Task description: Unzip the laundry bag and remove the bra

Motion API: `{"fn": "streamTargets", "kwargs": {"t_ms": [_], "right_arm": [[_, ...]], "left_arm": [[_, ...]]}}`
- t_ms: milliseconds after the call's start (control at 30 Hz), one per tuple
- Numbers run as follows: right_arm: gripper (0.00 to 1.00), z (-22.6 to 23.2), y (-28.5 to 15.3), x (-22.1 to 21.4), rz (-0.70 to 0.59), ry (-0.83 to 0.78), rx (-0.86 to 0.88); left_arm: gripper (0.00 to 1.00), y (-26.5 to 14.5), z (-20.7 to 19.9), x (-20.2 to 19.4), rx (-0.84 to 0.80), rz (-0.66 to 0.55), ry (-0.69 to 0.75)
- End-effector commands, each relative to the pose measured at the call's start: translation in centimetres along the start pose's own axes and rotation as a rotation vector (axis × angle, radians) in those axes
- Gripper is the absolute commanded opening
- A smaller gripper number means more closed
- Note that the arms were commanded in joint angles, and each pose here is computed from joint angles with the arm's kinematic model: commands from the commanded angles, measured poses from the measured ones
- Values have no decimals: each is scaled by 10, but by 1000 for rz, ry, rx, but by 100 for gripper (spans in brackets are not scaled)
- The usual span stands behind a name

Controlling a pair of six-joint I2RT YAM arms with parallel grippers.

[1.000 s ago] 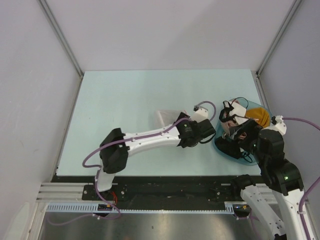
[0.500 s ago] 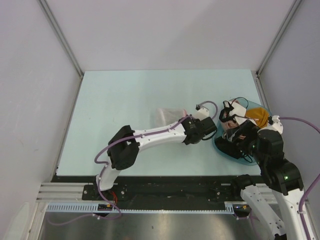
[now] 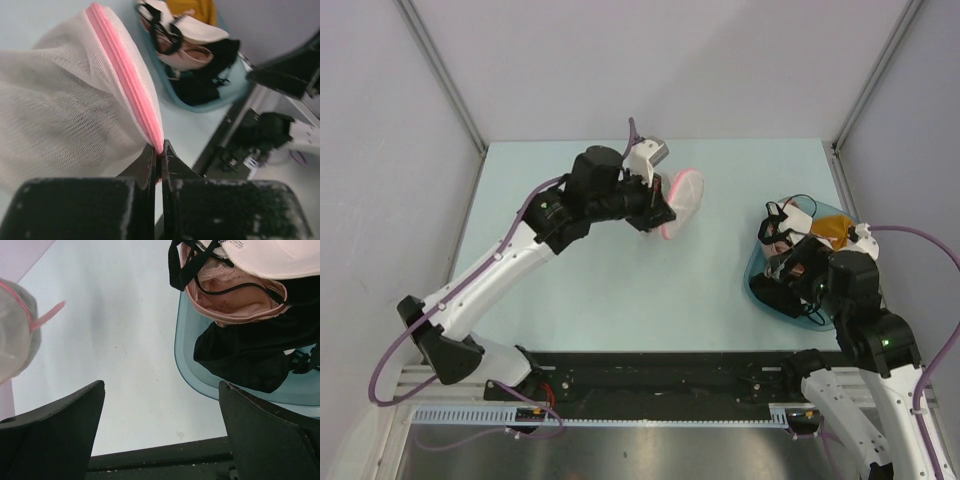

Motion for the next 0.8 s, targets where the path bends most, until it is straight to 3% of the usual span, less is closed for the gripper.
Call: {"fn": "streamTargets", "kwargs": {"t_ms": [0, 67, 100, 133, 200, 267, 367, 567, 667, 767], "right_arm": [[100, 4, 8, 7, -24, -31, 14], [100, 7, 9, 6, -20, -32, 33], [100, 7, 9, 6, -17, -35, 35], [100, 7, 9, 4, -12, -36, 41], [100, 5, 8, 0, -8, -38, 40], [100, 2, 5, -4, -7, -37, 38], [100, -5, 1, -10, -8, -33, 18], [100, -8, 5, -18, 7, -17, 10], [100, -7, 6, -17, 6, -9, 12], [99, -9, 6, -17, -4, 2, 5]], "left_arm": [[1, 24, 1, -47, -330, 250, -47], [25, 35, 26, -46, -314, 254, -143], [45, 43, 43, -49, -260, 261, -194], [87, 48, 71, -41, -155, 227, -269], [100, 59, 111, -42, -17, 251, -386], [100, 58, 133, -38, 162, 214, -395], [100, 38, 134, -23, 267, 82, -343], [95, 5, 103, -10, 429, -104, -205], [94, 3, 59, -30, 437, -82, -55], [91, 9, 40, -60, 449, -6, -17]]}}
Point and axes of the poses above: each gripper's point midway between its finger pads, its own y axis out along the fingers, its own z axis along the line the jaws close on, x = y × z, the point moved 5 cm from there along -y, back along the fingers, and after that the axes turned 13 degrees about -y, right-handed, at the moved point
